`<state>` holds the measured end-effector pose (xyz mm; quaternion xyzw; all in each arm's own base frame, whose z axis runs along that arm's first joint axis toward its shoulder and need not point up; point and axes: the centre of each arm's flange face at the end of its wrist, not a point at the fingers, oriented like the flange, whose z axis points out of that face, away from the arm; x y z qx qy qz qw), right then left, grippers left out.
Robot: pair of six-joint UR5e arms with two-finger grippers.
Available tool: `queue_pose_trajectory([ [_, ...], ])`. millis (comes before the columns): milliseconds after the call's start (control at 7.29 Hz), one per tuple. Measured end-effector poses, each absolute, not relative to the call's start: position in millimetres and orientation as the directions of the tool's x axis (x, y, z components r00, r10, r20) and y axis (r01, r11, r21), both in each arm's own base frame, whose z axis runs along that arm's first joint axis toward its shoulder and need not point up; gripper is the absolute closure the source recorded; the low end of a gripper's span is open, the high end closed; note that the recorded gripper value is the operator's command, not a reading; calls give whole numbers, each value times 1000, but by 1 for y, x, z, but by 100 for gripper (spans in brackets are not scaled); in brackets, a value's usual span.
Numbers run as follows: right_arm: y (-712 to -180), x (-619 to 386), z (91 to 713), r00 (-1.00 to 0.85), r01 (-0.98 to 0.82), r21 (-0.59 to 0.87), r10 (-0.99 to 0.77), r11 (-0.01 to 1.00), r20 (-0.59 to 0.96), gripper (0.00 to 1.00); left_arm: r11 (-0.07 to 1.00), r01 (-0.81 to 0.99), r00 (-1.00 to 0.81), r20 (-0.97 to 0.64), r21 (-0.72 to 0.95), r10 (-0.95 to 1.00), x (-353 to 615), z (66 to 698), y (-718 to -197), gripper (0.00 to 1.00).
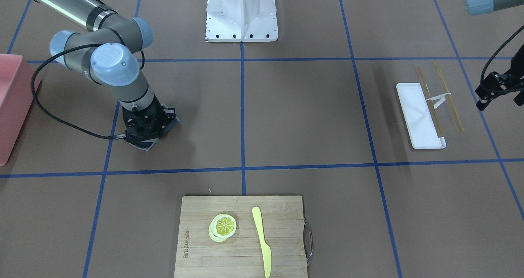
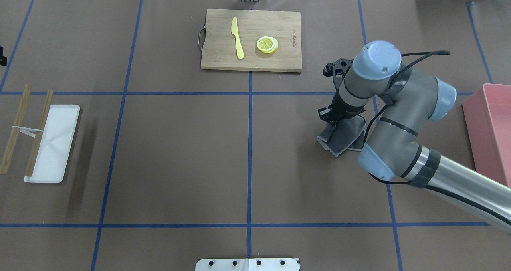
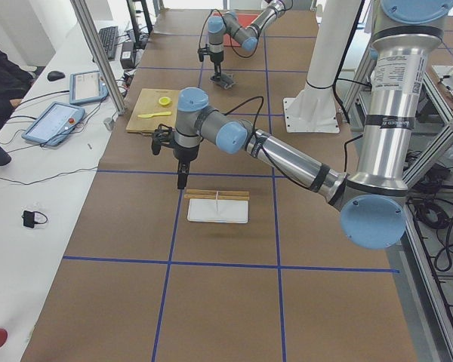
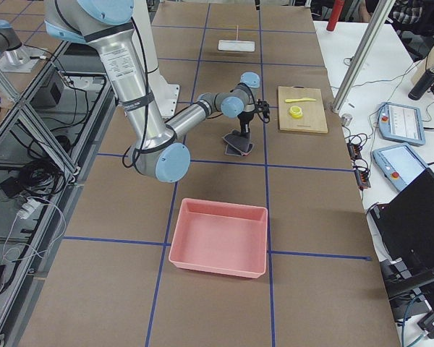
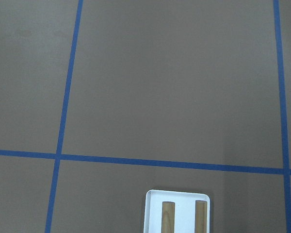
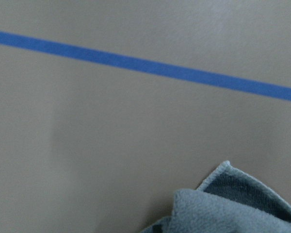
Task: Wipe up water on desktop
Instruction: 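Lift the cloth with the right gripper and carry it over the pink bin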
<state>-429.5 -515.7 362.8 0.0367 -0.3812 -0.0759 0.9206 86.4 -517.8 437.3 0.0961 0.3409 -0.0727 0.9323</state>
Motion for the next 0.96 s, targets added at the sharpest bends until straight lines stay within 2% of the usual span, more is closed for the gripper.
queue_pose_trajectory([
  [411,-582,-322,346,658,22,147,-125,989,742,100,972,201,760,-646,118,-78,86,444,-516,2],
  [686,-603,-228,312,594,-75,156,-81,985,800,100,972,205,758,-647,114,-84,83,445,-515,2],
  [960,-606,-123,308,561,-156,105,0,982,828,100,971,218,743,-662,101,-97,74,445,-516,2],
])
